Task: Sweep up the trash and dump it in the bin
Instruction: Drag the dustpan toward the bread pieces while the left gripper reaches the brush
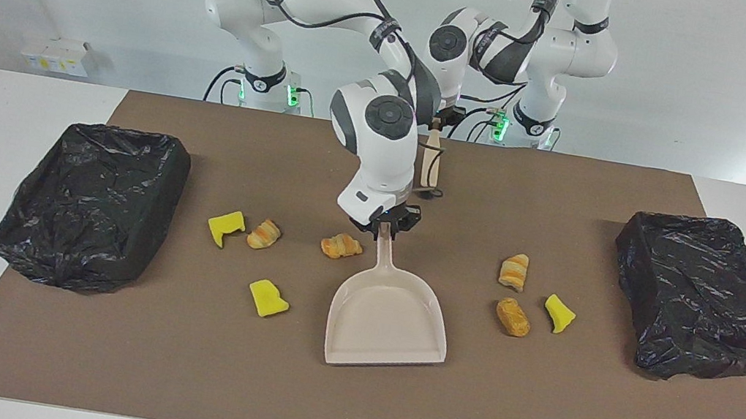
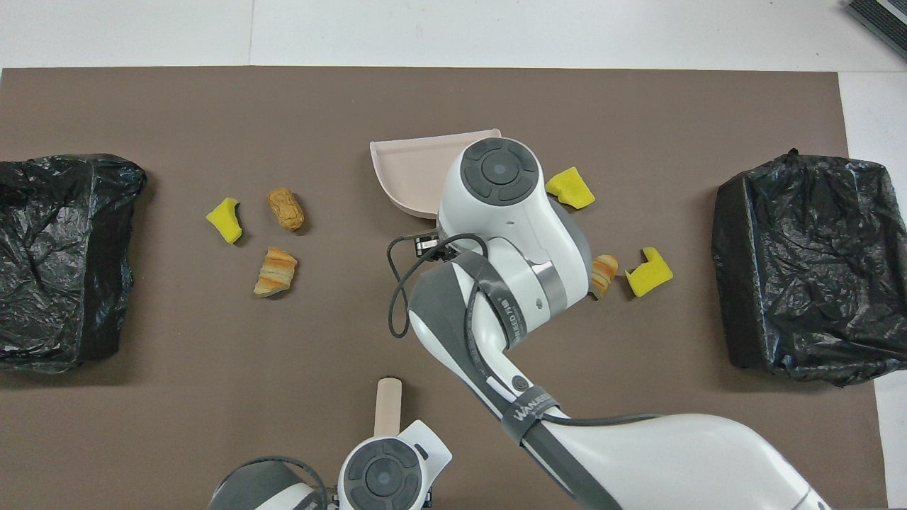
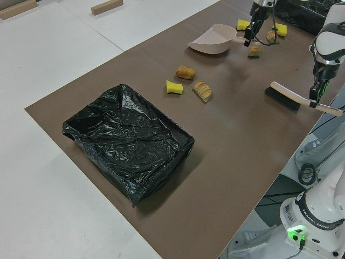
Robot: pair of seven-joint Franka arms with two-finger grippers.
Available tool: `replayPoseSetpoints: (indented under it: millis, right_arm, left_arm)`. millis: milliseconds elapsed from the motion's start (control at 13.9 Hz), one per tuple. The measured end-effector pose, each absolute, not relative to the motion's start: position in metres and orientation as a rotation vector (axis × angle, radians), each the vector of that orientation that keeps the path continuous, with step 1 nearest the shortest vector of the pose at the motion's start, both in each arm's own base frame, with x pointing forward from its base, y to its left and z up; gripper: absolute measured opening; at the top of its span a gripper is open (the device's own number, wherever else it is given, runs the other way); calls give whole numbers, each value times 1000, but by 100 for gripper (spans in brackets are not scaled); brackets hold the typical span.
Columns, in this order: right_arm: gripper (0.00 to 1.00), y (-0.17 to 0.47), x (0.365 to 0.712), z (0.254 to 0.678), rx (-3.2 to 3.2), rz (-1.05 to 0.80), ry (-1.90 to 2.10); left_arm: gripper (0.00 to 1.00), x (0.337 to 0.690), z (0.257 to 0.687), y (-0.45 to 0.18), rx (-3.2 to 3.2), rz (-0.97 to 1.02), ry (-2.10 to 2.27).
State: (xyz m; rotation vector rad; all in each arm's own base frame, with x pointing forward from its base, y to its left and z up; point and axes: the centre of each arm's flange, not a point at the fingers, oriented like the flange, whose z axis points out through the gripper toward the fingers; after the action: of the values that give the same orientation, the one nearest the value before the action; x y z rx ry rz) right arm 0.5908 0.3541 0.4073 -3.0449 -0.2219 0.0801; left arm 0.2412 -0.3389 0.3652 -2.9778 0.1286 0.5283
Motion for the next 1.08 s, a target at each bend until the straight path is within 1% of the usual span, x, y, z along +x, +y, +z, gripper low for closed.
replayPoseSetpoints:
  millis: [216,361,433,649,866,1010,1082]
  right_arm:
    - [33,320,593,442,-3023,100,-426]
    - [33,298,592,459,-2977,127,-665]
    - [33,288,592,465,-2943,144,-794]
    - [33,275,585,464,-2824,198,-1133]
    - [33,276,568,453,-2721,251,-1446]
    - [33,288,552,452,-2678,271,-1573]
    - [33,294,546,452,-2654,273,-1618]
  left_arm:
    - [25,274,387,-307,-3030,550,21]
    - [25,306,411,-268,-3089,550,-54]
    - [25,325,425,-242,-3113,517,-93]
    - [25,377,461,-173,-3075,387,-175]
    - [25,443,488,-126,-3059,344,-260]
    - [25,493,494,-88,-3041,340,-234]
    - [25,515,488,-72,-3026,349,-216]
